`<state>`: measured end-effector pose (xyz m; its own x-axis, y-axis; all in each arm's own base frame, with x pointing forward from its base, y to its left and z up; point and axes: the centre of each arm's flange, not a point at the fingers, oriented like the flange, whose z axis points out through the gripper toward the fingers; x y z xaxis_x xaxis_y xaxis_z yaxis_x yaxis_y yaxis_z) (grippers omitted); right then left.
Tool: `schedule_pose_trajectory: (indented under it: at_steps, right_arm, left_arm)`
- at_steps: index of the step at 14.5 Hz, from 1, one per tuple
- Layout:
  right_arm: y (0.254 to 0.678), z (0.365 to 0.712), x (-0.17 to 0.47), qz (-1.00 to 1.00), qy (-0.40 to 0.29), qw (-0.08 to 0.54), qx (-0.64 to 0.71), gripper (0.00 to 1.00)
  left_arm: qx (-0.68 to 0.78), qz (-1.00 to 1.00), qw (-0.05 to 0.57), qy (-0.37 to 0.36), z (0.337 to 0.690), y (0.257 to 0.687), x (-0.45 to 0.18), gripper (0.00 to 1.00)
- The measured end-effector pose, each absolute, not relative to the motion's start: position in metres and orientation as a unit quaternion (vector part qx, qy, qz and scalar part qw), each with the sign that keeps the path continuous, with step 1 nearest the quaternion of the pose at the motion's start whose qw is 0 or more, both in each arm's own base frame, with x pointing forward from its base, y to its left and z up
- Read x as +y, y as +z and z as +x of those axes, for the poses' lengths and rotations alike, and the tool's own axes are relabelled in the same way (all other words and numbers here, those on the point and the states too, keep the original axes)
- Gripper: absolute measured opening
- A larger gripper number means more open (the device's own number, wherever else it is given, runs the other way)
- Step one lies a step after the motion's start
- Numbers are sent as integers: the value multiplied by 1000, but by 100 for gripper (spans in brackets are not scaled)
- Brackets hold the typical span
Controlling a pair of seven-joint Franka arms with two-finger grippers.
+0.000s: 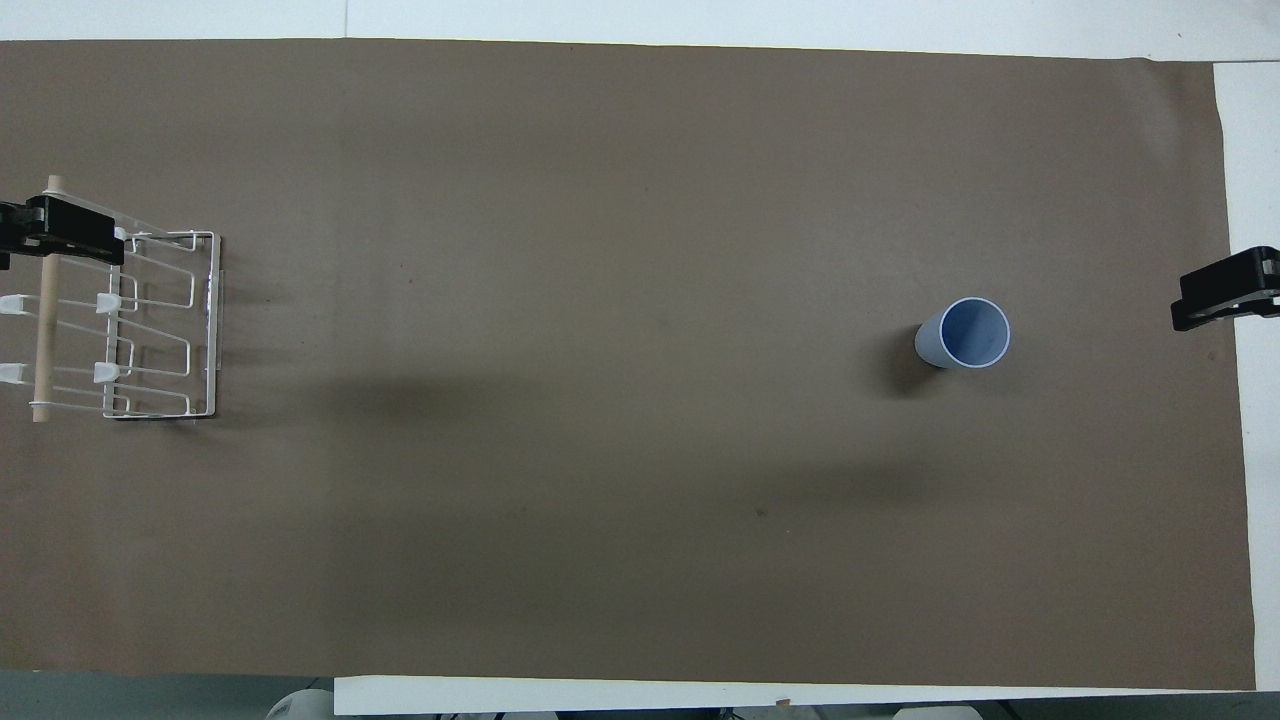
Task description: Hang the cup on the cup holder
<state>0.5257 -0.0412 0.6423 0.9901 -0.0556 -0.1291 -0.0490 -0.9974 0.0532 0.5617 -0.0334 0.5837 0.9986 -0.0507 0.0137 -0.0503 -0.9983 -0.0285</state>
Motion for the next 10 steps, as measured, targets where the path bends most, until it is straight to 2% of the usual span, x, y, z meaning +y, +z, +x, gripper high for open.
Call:
schedule_pose_trajectory:
  at_steps: [7, 10]
  right_arm:
    - [638, 533, -33, 999, -46, 25, -11, 100]
    - [603, 546, -12, 999, -24, 24, 15, 100]
  left_arm:
    - [25, -1000, 14, -7, 562, 584, -33, 100]
    - [25, -1000, 14, -7, 562, 584, -33, 100]
